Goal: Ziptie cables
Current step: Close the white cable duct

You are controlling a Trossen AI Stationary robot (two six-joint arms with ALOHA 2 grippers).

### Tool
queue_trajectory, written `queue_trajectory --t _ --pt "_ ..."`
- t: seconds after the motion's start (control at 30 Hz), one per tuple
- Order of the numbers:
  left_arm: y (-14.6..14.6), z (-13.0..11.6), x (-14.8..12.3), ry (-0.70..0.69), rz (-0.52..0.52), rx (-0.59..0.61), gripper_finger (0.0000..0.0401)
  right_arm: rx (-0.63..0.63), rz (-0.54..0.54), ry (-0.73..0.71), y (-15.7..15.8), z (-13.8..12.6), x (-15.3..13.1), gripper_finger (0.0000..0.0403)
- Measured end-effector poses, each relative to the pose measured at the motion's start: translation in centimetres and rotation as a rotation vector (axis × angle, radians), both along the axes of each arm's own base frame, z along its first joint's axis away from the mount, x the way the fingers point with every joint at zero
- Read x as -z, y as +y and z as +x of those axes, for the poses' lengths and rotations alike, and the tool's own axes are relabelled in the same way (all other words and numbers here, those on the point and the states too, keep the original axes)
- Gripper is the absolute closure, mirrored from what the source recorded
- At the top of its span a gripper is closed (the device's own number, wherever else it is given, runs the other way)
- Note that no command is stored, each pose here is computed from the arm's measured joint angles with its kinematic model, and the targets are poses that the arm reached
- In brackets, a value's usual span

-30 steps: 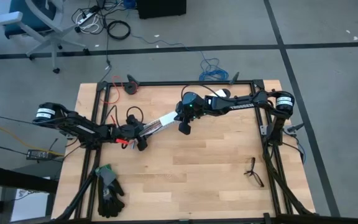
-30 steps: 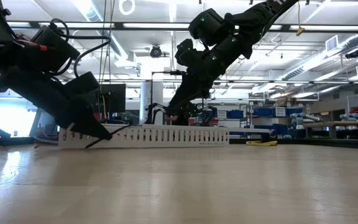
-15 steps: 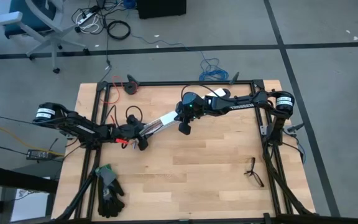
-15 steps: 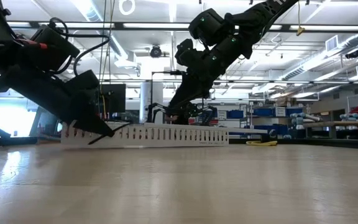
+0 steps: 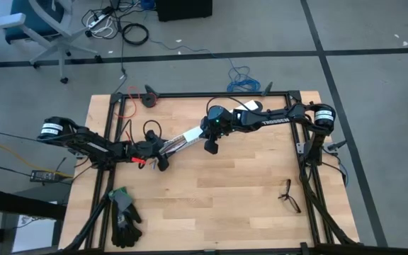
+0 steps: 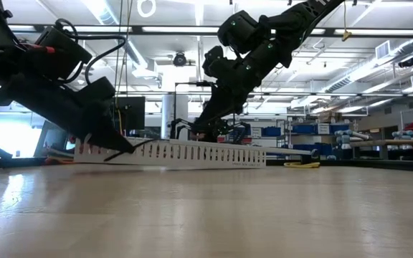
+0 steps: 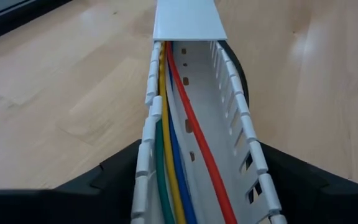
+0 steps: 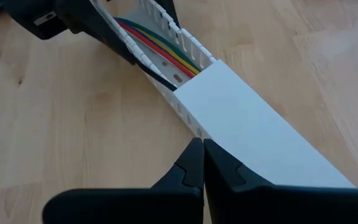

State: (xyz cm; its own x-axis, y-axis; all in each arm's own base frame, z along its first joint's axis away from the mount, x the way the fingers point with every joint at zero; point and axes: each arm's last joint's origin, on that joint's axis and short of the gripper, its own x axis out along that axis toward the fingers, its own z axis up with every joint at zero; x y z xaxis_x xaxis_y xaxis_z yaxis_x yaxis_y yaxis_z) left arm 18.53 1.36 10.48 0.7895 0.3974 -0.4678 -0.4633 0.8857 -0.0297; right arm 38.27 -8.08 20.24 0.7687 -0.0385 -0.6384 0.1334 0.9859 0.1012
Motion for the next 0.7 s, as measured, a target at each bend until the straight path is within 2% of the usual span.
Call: queue_trajectory --t 0.4,0.7 --pt "0.01 0.05 -0.11 -0.02 -0.013 -0.01 0.0024 -0.002 0.001 0.004 0.06 -0.01 0.03 0.0403" --pt "0.03 0.09 -0.19 -0.036 -0.023 -0.026 0.0021 -0.003 0.0 0.004 0.09 -0.01 0.03 0.0403"
